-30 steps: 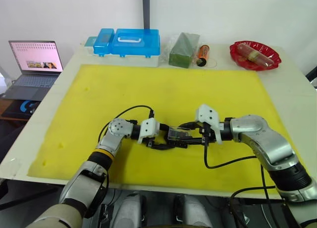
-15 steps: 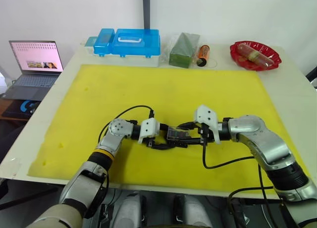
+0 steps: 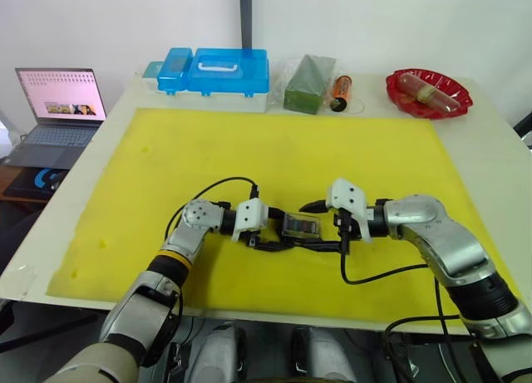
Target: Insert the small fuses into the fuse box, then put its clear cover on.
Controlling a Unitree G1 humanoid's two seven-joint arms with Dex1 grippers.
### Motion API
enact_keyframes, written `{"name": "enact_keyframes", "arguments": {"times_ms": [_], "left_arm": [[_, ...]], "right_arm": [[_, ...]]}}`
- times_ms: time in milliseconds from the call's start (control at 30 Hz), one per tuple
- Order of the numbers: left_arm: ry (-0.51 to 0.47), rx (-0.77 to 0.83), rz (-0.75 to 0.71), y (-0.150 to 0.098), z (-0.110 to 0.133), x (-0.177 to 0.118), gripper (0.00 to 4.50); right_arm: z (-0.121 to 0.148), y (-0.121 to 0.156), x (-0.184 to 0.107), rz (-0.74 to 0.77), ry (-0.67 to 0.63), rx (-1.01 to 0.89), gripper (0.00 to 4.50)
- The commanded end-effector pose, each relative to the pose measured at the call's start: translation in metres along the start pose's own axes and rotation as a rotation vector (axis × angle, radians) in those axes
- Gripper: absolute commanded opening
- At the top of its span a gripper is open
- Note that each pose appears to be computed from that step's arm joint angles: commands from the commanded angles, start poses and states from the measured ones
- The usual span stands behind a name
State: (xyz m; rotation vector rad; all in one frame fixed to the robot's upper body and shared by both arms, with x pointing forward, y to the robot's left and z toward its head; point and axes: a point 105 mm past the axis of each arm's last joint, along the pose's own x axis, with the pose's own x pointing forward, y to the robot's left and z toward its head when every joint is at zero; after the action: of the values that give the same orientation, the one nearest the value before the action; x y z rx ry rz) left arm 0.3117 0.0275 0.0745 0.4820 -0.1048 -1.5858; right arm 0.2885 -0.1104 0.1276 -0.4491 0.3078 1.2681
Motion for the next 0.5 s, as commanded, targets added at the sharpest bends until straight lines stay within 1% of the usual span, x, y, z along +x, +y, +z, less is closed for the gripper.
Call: {"name": "enact_keyframes", "arguments": {"times_ms": [33, 167, 233, 300, 400, 467, 500], "left_arm": [[0.059, -0.050, -0.024, -0.011, -0.018, 0.001, 2.78], [0.058, -0.051, -0.026, -0.015, -0.019, 0.000, 2.78], [0.056, -0.051, -0.024, -0.015, -0.019, 0.000, 2.78], [0.056, -0.051, -0.023, -0.015, -0.019, 0.000, 2.78], [0.055, -0.051, -0.023, -0.015, -0.019, 0.001, 2.78], [0.054, -0.052, -0.029, -0.016, -0.019, 0.001, 2.78], [0.054, -0.051, -0.030, -0.016, -0.019, 0.001, 2.78]], "right_arm": [[0.023, -0.008, -0.013, -0.034, -0.047, -0.061, 4.46], [0.044, -0.006, -0.022, -0.041, -0.107, -0.063, 4.46], [0.061, -0.003, -0.029, -0.037, -0.170, -0.061, 4.46], [0.071, -0.002, -0.032, -0.037, -0.213, -0.049, 4.46], [0.080, 0.001, -0.032, -0.042, -0.265, -0.069, 3.81], [0.079, 0.004, -0.028, -0.043, -0.270, -0.095, 3.16], [0.077, 0.005, -0.027, -0.043, -0.266, -0.102, 2.76]]}}
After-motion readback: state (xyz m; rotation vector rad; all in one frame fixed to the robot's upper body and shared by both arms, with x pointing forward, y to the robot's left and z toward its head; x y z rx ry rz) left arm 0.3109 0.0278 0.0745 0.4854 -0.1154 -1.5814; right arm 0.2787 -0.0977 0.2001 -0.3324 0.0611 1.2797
